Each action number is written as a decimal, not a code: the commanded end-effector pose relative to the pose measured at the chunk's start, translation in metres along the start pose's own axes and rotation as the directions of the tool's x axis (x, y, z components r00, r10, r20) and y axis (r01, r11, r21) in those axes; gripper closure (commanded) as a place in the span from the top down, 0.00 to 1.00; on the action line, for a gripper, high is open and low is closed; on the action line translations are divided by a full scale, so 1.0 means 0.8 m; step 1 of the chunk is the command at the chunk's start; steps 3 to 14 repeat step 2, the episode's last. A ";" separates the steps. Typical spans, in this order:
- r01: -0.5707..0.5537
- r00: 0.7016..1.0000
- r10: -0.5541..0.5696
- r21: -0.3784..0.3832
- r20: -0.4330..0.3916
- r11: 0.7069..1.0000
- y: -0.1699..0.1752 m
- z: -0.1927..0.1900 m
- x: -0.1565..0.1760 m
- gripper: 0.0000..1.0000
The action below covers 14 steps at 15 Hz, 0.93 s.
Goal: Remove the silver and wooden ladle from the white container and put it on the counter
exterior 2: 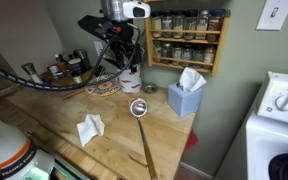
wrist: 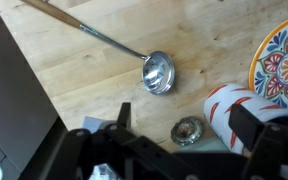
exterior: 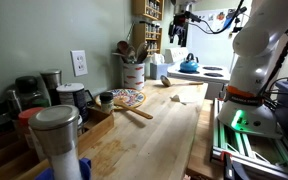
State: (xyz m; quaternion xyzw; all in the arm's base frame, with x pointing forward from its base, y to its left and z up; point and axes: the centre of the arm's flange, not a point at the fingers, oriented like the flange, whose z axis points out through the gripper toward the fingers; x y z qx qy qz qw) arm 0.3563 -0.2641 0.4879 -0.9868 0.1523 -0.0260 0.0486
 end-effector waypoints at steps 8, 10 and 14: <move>0.052 0.998 -0.053 -0.029 -0.023 0.998 -0.024 -0.003 -0.018 1.00; 0.052 0.998 -0.053 -0.029 -0.023 0.998 -0.024 -0.003 -0.018 1.00; 0.052 0.998 -0.053 -0.029 -0.023 0.998 -0.024 -0.003 -0.018 1.00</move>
